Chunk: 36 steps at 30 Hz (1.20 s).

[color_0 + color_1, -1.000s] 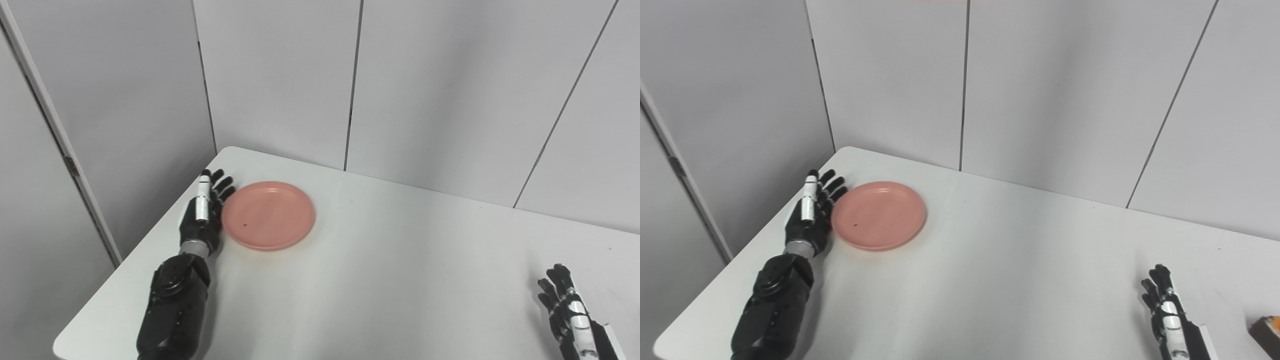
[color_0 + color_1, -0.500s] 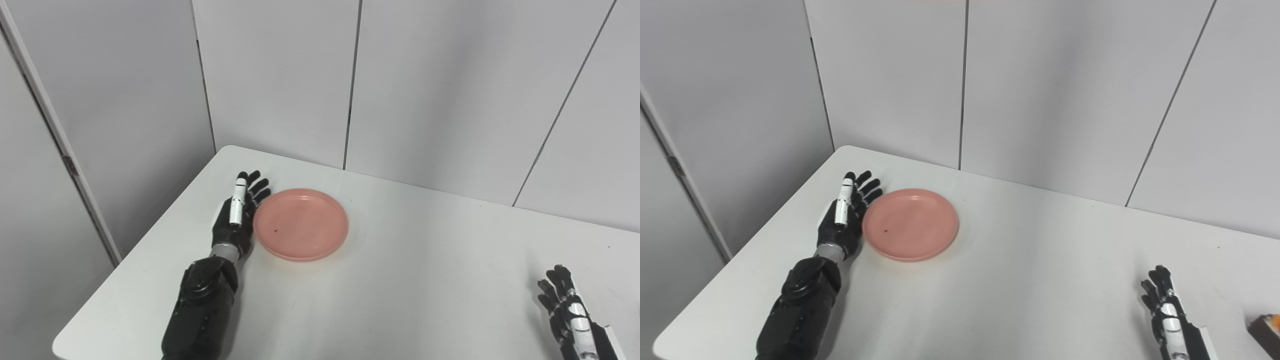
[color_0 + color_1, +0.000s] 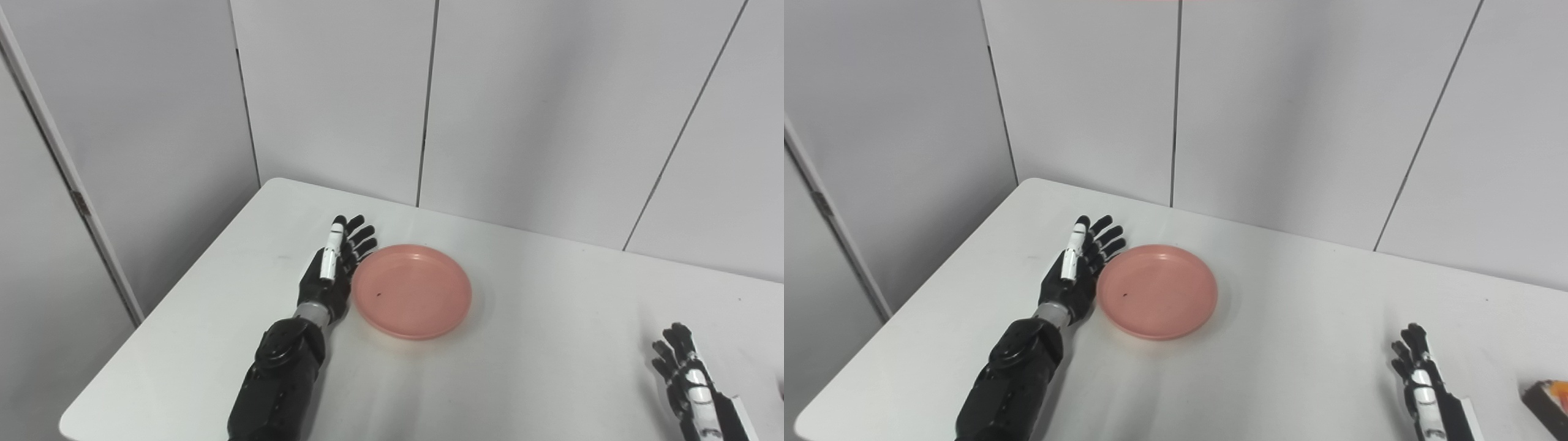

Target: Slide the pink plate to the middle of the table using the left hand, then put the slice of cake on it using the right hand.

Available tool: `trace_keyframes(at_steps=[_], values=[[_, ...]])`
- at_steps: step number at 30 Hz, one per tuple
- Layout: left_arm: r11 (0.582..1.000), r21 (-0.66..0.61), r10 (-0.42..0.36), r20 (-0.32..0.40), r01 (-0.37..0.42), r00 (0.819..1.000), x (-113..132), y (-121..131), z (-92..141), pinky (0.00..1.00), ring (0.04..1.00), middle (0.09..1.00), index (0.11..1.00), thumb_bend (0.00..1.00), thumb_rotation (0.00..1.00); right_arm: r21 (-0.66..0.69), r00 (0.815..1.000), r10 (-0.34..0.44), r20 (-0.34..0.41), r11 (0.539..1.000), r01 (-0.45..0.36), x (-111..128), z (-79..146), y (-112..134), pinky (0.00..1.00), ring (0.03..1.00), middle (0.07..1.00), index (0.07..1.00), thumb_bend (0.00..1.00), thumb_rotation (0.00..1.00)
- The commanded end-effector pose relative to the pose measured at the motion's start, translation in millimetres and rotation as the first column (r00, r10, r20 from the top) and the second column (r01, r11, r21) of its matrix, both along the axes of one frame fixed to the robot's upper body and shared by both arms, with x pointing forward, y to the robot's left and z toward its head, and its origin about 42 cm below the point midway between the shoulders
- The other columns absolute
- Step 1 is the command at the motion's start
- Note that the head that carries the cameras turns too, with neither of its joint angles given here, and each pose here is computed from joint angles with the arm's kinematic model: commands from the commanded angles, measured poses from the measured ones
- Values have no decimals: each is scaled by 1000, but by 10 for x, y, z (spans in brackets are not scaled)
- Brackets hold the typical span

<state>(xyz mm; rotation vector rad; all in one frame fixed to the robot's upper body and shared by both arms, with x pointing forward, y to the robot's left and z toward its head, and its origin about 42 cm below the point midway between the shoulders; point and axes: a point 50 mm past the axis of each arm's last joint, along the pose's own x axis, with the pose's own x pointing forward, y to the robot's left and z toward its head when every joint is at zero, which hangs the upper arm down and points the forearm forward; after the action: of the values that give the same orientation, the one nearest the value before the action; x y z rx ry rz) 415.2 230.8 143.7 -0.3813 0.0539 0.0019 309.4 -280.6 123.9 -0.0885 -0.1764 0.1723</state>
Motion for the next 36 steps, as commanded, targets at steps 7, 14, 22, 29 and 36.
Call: trace_keyframes(at_steps=[7, 14, 22, 29, 36], values=[[991, -36, -129, 34, 130, 991, -4, -441, 120, 894, 882, 877, 864, 464, 1000, 45, 994, -13, -108, 999, 18, -216, -264, 263, 981, 969, 992, 1000, 489, 1000], [977, -44, -209, 37, 210, 977, -101, -671, 146, 897, 887, 883, 871, 461, 1000, 41, 995, -14, -103, 999, 19, -226, -228, 369, 988, 972, 993, 1000, 461, 1000], [958, -66, -280, 14, 280, 960, -230, -864, 112, 903, 886, 881, 876, 436, 1000, 42, 994, -21, -107, 999, 25, -237, -211, 448, 974, 964, 987, 1000, 470, 1000], [942, -92, -323, 16, 323, 946, -330, -959, 47, 928, 914, 905, 894, 421, 1000, 48, 993, -18, -114, 999, 24, -239, -187, 478, 984, 972, 993, 1000, 454, 1000], [944, -87, -319, 18, 320, 948, -365, -921, 23, 940, 924, 914, 904, 434, 1000, 55, 993, -33, -115, 998, 39, -246, -156, 470, 988, 975, 995, 1000, 457, 1000]])
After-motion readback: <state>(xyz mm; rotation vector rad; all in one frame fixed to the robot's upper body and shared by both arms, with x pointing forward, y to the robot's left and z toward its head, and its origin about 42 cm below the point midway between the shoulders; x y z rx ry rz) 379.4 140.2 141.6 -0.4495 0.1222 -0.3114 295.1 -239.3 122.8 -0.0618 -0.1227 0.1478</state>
